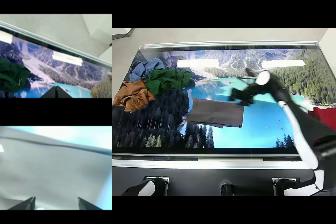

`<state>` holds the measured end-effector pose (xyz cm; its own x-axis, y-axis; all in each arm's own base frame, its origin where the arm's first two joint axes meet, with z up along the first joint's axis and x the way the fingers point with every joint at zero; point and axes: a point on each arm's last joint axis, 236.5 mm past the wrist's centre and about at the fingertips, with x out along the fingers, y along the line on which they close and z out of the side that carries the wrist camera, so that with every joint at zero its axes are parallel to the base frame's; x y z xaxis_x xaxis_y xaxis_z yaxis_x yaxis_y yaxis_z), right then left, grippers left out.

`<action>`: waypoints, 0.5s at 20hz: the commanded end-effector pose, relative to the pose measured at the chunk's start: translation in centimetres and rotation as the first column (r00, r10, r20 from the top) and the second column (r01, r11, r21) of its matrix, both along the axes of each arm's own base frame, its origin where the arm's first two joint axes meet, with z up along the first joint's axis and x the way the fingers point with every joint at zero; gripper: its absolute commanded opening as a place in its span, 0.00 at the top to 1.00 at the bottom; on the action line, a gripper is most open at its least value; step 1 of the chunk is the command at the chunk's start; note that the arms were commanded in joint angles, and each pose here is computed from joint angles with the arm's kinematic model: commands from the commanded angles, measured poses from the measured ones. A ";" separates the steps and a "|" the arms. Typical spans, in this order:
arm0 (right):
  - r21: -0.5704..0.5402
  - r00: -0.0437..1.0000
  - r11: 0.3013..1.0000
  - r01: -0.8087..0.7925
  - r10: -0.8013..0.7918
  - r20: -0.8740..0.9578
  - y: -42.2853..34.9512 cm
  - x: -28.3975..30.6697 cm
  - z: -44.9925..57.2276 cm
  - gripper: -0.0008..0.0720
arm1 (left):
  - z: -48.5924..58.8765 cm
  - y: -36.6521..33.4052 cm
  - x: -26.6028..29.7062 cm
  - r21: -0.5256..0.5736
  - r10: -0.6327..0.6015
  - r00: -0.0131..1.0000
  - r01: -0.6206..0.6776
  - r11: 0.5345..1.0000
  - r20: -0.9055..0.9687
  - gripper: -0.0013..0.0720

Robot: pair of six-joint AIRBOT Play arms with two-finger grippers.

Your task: Fold the shirts.

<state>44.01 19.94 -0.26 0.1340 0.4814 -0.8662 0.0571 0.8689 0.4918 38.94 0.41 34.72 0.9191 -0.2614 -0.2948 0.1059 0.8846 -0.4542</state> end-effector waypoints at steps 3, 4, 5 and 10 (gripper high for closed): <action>0.128 0.963 0.981 0.146 -0.111 -0.245 -3.9 -2.9 -7.1 0.23 | -1.5 0.3 0.2 0.008 0.005 1.000 -0.005 1.000 -0.031 0.94; 0.172 0.965 0.976 0.136 -0.090 -0.247 -2.2 -2.6 -8.0 0.23 | -1.6 0.2 0.2 0.007 0.003 0.999 -0.003 1.000 -0.035 0.94; 0.222 0.965 0.965 0.141 -0.084 -0.249 -0.6 -2.2 -8.7 0.23 | -1.6 0.2 0.2 0.006 0.003 0.999 -0.003 1.000 -0.035 0.94; 0.348 0.968 0.930 0.118 -0.030 -0.247 3.8 -2.2 -8.8 0.72 | -1.4 0.4 0.3 0.004 0.009 1.000 -0.009 1.000 -0.024 0.94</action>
<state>41.52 21.47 -9.12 -0.0163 0.6983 -0.7156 0.2712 0.6920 0.6691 39.16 0.63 33.21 0.9101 -0.2573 -0.3248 0.0890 0.8870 -0.4532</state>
